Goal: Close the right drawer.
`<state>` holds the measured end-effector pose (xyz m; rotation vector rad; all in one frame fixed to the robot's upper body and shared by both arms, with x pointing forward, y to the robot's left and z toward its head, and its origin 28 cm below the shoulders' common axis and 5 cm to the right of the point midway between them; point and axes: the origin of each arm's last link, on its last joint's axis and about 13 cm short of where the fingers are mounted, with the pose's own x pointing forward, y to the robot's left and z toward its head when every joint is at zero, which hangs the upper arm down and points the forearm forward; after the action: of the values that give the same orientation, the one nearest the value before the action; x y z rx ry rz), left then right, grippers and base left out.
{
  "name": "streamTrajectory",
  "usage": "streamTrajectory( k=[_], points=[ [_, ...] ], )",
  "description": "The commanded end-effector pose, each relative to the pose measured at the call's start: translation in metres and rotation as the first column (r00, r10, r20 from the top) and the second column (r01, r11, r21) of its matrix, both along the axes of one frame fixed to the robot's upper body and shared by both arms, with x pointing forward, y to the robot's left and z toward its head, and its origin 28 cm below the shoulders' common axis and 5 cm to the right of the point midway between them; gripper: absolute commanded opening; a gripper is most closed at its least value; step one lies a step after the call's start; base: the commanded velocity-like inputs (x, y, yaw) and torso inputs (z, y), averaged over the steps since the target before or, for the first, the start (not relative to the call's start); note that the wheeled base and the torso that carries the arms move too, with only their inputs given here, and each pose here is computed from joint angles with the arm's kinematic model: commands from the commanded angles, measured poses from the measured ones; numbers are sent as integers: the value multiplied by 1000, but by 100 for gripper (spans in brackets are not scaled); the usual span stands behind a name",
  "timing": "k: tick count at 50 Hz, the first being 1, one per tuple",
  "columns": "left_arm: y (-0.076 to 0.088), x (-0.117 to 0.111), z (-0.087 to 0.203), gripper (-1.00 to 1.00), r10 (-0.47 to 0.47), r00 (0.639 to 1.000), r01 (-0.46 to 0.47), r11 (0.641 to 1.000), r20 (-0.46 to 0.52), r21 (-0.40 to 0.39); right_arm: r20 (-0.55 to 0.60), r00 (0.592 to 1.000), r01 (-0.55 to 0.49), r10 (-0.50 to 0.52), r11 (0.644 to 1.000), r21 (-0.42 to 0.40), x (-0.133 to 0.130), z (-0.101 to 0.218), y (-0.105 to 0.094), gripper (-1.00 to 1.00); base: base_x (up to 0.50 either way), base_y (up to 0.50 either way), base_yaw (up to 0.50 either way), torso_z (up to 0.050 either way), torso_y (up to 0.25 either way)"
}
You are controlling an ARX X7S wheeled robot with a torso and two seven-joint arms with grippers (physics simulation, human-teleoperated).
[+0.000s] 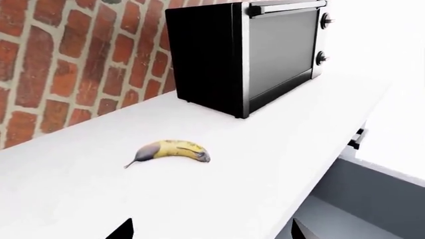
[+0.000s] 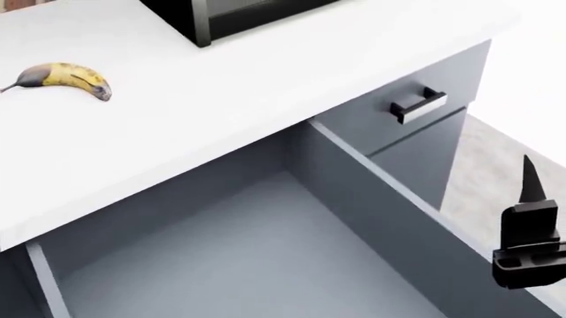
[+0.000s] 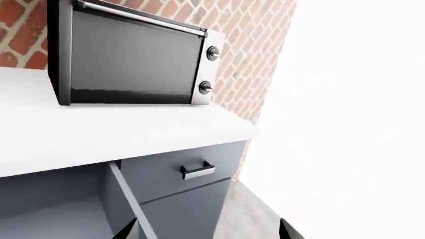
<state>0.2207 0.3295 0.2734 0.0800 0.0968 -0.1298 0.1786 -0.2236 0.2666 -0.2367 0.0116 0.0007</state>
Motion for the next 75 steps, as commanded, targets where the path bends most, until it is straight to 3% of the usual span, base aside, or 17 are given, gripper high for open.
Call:
streamTrajectory(
  k=[1, 18, 26, 37, 42, 45, 54, 62, 67, 75],
  points=[
    [0, 0, -3, 100, -2, 1000, 2, 1000, -9, -1, -10, 1000, 14, -14, 1000, 0, 0, -3, -2, 100, 18, -14, 0, 0, 10],
    [-2, 0, -3, 100, -2, 1000, 1, 1000, -11, -15, -24, 994, 106, -105, 993, 51, -21, -21, -22, 100, 0, 0, 0, 0, 0],
    [2, -2, -4, 100, -5, 1000, 5, 1000, -12, -21, -46, 984, 174, -170, 981, 90, -55, -32, -39, 100, 0, 0, 0, 0, 0],
    [-6, 2, -8, 100, -13, 1000, 13, 1000, -17, -19, -92, 955, 286, -281, 957, 46, -91, -53, -60, 100, 0, 0, 0, 0, 0],
    [-3, 0, -9, 100, -10, 1000, 10, 1000, -19, -23, -99, 939, 335, -330, 942, 36, -107, -57, -69, 100, 0, 0, 0, 0, 0],
    [-1, -1, -8, 100, -14, 1000, 13, 1000, -17, -23, -106, 931, 351, -350, 936, -12, -115, -56, -73, 100, 0, 0, 0, 0, 0],
    [-7, 1, -9, 100, -18, 1000, 18, 1000, -16, -21, -84, 912, 404, -402, 915, 7, -127, -56, -81, 100, 0, 0, 0, 0, 0],
    [-5, 2, -11, 100, -23, 1000, 22, 999, -20, -24, -63, 876, 482, -478, 867, 124, -146, -79, -85, 100, 0, 0, 0, 0, 0],
    [-5, 1, -11, 100, -21, 1000, 21, 999, -19, -25, -111, 854, 519, -508, 820, 242, -162, -122, -86, 100, 0, 0, 0, 0, 0],
    [-7, 2, -13, 100, -25, 1000, 24, 999, -19, -30, -155, 848, 529, -507, 792, 304, -166, -155, -86, 100, 0, 0, 0, 0, 0]
  ],
)
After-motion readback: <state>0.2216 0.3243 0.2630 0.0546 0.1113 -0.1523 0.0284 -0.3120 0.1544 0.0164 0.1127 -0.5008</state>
